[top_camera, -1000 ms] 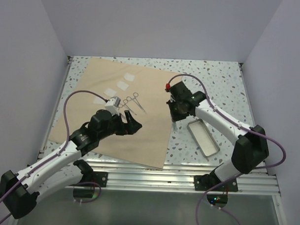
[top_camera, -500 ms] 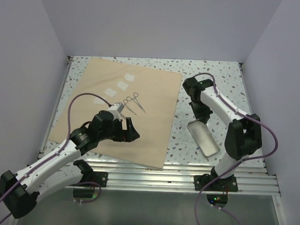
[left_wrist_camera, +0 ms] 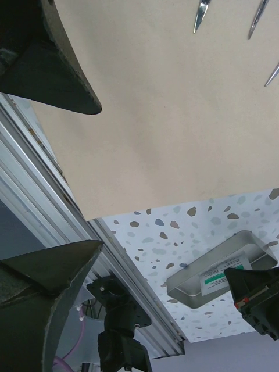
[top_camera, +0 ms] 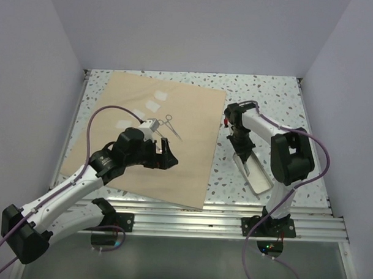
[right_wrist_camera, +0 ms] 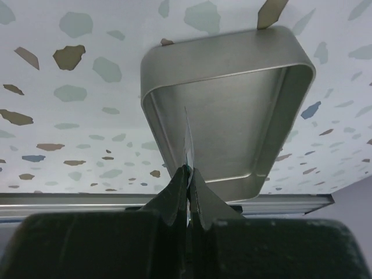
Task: Prepare the surgical pack
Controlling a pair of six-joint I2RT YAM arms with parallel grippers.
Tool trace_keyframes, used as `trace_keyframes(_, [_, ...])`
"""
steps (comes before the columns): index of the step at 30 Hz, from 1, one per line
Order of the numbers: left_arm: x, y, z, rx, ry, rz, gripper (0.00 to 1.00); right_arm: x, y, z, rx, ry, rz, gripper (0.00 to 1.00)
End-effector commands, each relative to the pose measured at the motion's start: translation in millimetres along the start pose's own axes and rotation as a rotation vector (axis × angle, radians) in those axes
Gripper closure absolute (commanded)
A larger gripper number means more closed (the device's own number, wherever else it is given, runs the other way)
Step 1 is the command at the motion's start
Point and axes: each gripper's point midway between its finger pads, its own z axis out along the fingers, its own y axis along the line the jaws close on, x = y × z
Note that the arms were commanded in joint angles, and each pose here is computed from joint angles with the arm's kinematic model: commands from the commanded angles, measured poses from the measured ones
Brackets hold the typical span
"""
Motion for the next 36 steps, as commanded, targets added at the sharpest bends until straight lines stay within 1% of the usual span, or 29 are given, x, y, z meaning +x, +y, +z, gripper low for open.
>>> trace_keyframes(1, [-6.3, -8.4, 0.2, 0.033, 0.006, 0.031, 0.07, -1.7, 11.7, 3.6, -0.075, -0.03, -0.023, 1.0])
trace_keyframes(3, [-4.9, -7.2, 2.1, 0.025, 0.019, 0.031, 0.07, 4.3, 14.3, 10.7, -0.09, -0.007, -0.033, 1.0])
trace_keyframes(5, [-7.4, -6.9, 2.0, 0.018, 0.014, 0.036, 0.07, 0.9, 18.5, 14.4, -0.107, -0.018, -0.034, 1.0])
trace_keyframes(8, [-7.4, -6.4, 4.0, 0.014, 0.02, 0.036, 0.07, -0.4, 20.0, 20.5, -0.111, 0.0, -0.042, 0.99])
trace_keyframes(12, [-5.0, -6.4, 6.6, 0.013, 0.037, 0.034, 0.07, -7.8, 20.1, 19.3, -0.117, -0.027, -0.041, 0.98])
trace_keyframes(21, [-15.5, -11.3, 9.1, 0.005, 0.035, 0.037, 0.07, -18.8, 17.2, 17.4, -0.112, -0.055, -0.042, 0.91])
trace_keyframes(23, [-15.2, -11.0, 10.3, 0.002, 0.04, 0.033, 0.07, -21.8, 15.2, 17.1, -0.111, -0.058, -0.038, 0.87])
trace_keyframes(25, [-14.5, -11.0, 10.7, 0.001, 0.045, 0.028, 0.07, -24.2, 15.5, 17.0, -0.118, -0.063, -0.033, 0.81])
trace_keyframes(26, [-14.1, -10.0, 11.3, -0.004, 0.045, 0.024, 0.07, -27.1, 14.2, 16.6, -0.112, -0.075, -0.027, 0.76])
trace_keyframes(29, [-15.1, -8.5, 9.9, -0.019, 0.046, 0.022, 0.07, -30.7, 14.6, 13.6, -0.112, -0.093, -0.013, 0.7])
trace_keyframes(30, [-16.5, -7.6, 9.8, -0.028, 0.043, 0.02, 0.07, -32.0, 13.7, 9.9, -0.111, -0.106, -0.004, 0.62])
trace_keyframes(31, [-15.9, -5.7, 9.6, -0.041, 0.049, 0.018, 0.07, -31.9, 14.3, 6.7, -0.112, -0.116, 0.01, 0.57])
trace_keyframes(33, [-23.5, -5.2, 7.6, -0.061, 0.03, 0.022, 0.06, -30.3, 9.7, -2.4, -0.093, -0.136, 0.028, 0.51])
trace_keyframes(34, [-22.4, -1.7, 6.6, -0.085, 0.039, 0.021, 0.05, -28.8, 7.3, -5.1, -0.077, -0.135, 0.053, 0.49])
trace_keyframes(36, [-37.2, 1.9, 2.2, -0.124, -0.001, 0.02, 0.05, -24.9, -0.3, -17.6, -0.042, -0.135, 0.078, 0.45])
